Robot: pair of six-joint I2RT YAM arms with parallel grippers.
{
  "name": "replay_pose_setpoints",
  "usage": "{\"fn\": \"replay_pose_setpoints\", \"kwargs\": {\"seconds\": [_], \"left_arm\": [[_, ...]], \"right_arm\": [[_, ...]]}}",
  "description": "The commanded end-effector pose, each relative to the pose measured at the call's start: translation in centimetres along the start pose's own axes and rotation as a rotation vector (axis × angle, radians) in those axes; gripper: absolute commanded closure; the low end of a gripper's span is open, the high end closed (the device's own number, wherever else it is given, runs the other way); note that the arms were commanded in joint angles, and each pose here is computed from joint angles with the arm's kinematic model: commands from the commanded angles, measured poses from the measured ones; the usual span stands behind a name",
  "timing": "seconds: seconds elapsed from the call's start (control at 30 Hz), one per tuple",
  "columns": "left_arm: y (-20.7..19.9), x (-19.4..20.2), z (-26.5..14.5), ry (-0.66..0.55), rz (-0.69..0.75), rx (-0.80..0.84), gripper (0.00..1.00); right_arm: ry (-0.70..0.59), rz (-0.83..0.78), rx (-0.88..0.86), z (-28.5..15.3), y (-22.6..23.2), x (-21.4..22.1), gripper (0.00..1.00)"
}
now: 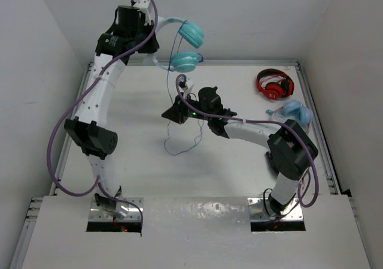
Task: Wrap the headphones
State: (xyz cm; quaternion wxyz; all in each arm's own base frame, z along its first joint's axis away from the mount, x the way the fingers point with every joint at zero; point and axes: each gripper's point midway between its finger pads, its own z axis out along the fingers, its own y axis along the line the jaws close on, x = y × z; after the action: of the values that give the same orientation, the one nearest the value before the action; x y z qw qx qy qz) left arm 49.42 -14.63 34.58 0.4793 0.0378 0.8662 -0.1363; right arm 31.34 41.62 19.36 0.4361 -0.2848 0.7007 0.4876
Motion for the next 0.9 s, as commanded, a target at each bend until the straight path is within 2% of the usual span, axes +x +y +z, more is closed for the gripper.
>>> {"fn": "replay_pose_setpoints", "kwargs": {"seconds": [0.0,0.07,0.17,0.3,0.43,0.6,0.63,0.67,0.77,0.87], "left_arm": [[-2.2,-5.6,-5.6,-0.189,-0.002,0.087,1.00],[-2.6,-5.8,-6.1,-0.191,-0.002,0.111,1.00],[-3.3,-6.7,-7.3,-0.220,0.006,0.142,1.00],[-4.5,-8.3,-9.5,-0.278,0.026,0.193,1.00],[-5.9,-9.1,-10.9,-0.305,0.039,0.266,1.00],[-5.9,-10.2,-12.3,-0.352,0.053,0.261,1.00],[-5.9,-10.3,-12.4,-0.354,0.056,0.258,1.00],[-5.9,-10.4,-12.6,-0.361,0.060,0.257,1.00],[-6.2,-11.3,-13.6,-0.395,0.067,0.264,1.00],[-6.2,-11.8,-14.0,-0.415,0.073,0.266,1.00]], "right_arm": [[-0.182,-0.026,0.021,-0.4,-0.4,-4.9,0.97],[-0.181,-0.022,0.045,-0.3,-1.2,-4.6,0.95],[-0.281,0.022,0.071,-1.1,-2.9,-5.6,0.91],[-0.418,0.228,0.071,-2.5,-6.0,-6.8,0.93],[-0.435,0.246,0.052,-1.2,-7.2,-6.6,0.93],[-0.417,0.245,-0.017,0.1,-6.8,-6.4,0.74],[-0.396,0.257,0.008,0.3,-7.4,-5.6,0.64],[-0.391,0.239,0.046,0.3,-8.3,-5.1,0.60],[-0.327,0.233,0.157,0.4,-10.7,-2.2,0.56],[-0.270,0.246,0.188,1.0,-12.0,0.1,0.52]]}}
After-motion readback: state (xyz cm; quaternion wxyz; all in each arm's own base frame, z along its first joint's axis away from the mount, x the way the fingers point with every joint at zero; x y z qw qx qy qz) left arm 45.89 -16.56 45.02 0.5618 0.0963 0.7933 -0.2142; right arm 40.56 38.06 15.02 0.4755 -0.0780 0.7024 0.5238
